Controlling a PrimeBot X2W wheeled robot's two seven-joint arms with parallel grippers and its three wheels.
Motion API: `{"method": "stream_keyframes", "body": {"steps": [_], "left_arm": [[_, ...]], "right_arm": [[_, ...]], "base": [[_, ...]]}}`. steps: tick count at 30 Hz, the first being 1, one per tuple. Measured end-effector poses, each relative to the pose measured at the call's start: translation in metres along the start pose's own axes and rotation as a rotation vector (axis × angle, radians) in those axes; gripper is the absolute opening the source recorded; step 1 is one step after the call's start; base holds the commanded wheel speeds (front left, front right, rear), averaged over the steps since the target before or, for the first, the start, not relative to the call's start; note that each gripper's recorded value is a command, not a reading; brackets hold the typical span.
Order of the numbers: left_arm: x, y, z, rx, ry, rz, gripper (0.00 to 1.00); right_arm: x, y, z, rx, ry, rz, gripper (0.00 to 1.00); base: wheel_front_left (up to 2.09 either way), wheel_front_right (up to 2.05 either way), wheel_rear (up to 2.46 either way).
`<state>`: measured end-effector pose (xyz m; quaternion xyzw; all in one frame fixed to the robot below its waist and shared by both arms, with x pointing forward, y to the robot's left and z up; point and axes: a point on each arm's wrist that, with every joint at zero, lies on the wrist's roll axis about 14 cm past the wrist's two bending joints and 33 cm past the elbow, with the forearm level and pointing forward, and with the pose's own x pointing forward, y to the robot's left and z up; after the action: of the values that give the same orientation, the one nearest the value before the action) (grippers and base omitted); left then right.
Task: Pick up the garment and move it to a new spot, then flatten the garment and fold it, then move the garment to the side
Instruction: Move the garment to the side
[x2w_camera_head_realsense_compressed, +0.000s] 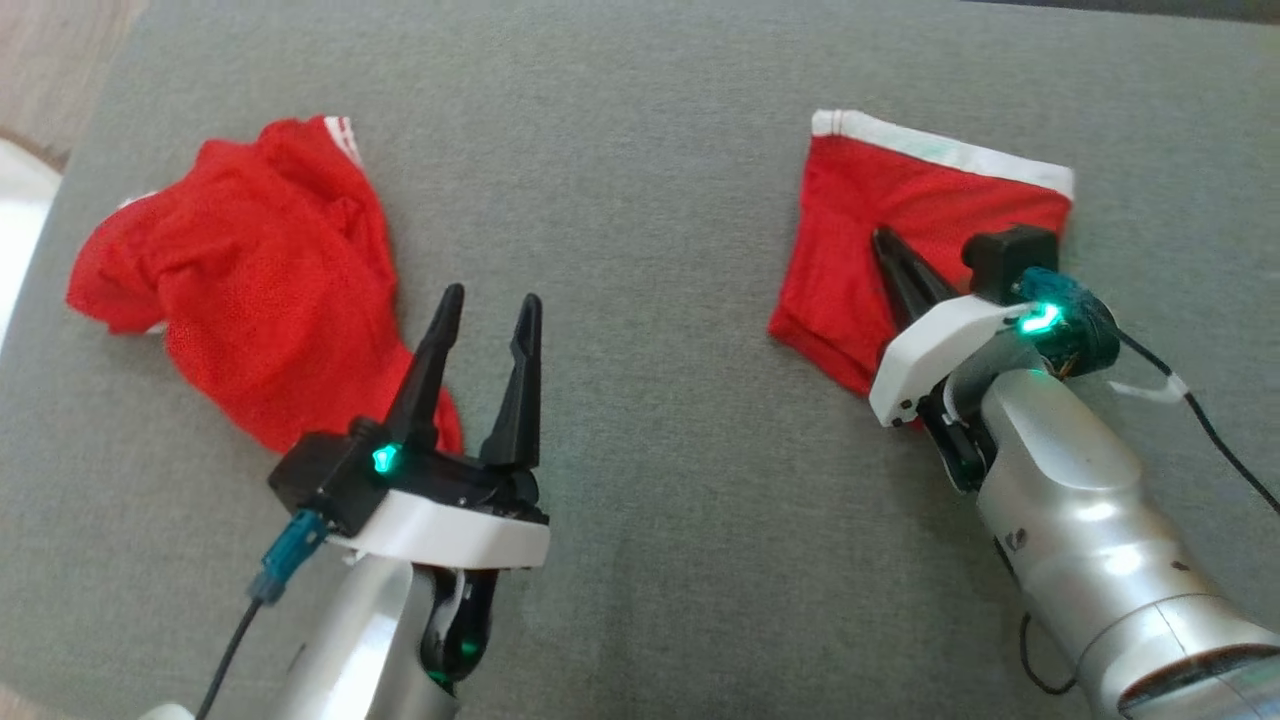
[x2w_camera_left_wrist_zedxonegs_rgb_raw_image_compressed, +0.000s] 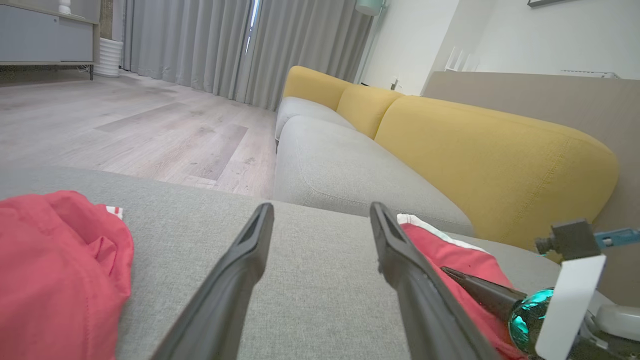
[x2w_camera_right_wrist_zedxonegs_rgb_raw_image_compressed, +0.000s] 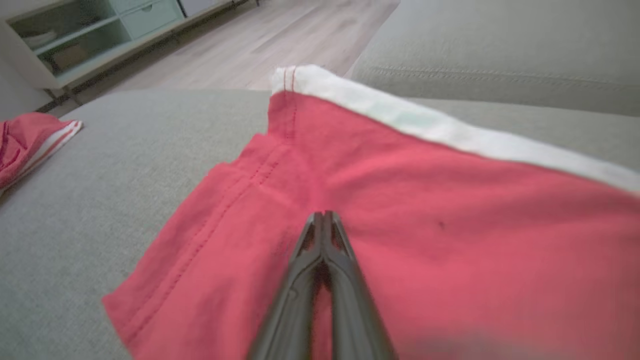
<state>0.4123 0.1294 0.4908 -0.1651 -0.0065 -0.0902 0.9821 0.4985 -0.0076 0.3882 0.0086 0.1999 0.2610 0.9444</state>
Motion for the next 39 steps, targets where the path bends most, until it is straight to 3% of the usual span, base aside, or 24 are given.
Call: {"method": "stream_keyframes", "body": {"steps": [5, 10, 20, 21, 22, 23, 31, 39], "left_arm": [[0.005, -0.007, 0.005, 0.000, -0.019, -0.023, 1.00], [0.011, -0.019, 0.009, 0.002, -0.034, -0.060, 1.00], [0.011, -0.044, 0.006, -0.004, -0.030, -0.126, 1.00], [0.012, -0.048, 0.007, 0.003, -0.034, -0.140, 1.00], [0.012, -0.051, 0.008, 0.004, -0.034, -0.146, 1.00], [0.012, -0.051, 0.008, 0.004, -0.034, -0.146, 1.00], [0.006, -0.060, 0.001, 0.003, -0.013, -0.170, 1.00], [0.006, -0.060, 0.001, 0.003, -0.013, -0.169, 1.00]], "right_arm": [[-0.014, -0.022, 0.027, 0.038, -0.107, -0.071, 0.00], [-0.044, -0.050, 0.078, 0.030, -0.309, -0.157, 0.00], [-0.134, -0.093, 0.040, 0.069, -0.360, -0.374, 0.00], [-0.149, -0.098, 0.044, 0.100, -0.400, -0.406, 0.11], [-0.156, -0.100, 0.046, 0.106, -0.415, -0.419, 0.89], [-0.156, -0.100, 0.046, 0.106, -0.415, -0.419, 1.00], [-0.190, -0.098, 0.025, 0.147, -0.415, -0.466, 1.00], [-0.191, -0.097, 0.026, 0.147, -0.421, -0.466, 1.00]], "base": [[0.00, 0.00, 0.00], [0.00, 0.00, 0.00], [0.00, 0.00, 0.00], [0.00, 0.00, 0.00], [0.00, 0.00, 0.00], [0.00, 0.00, 0.00], [0.00, 0.00, 0.00], [0.00, 0.00, 0.00]]}}
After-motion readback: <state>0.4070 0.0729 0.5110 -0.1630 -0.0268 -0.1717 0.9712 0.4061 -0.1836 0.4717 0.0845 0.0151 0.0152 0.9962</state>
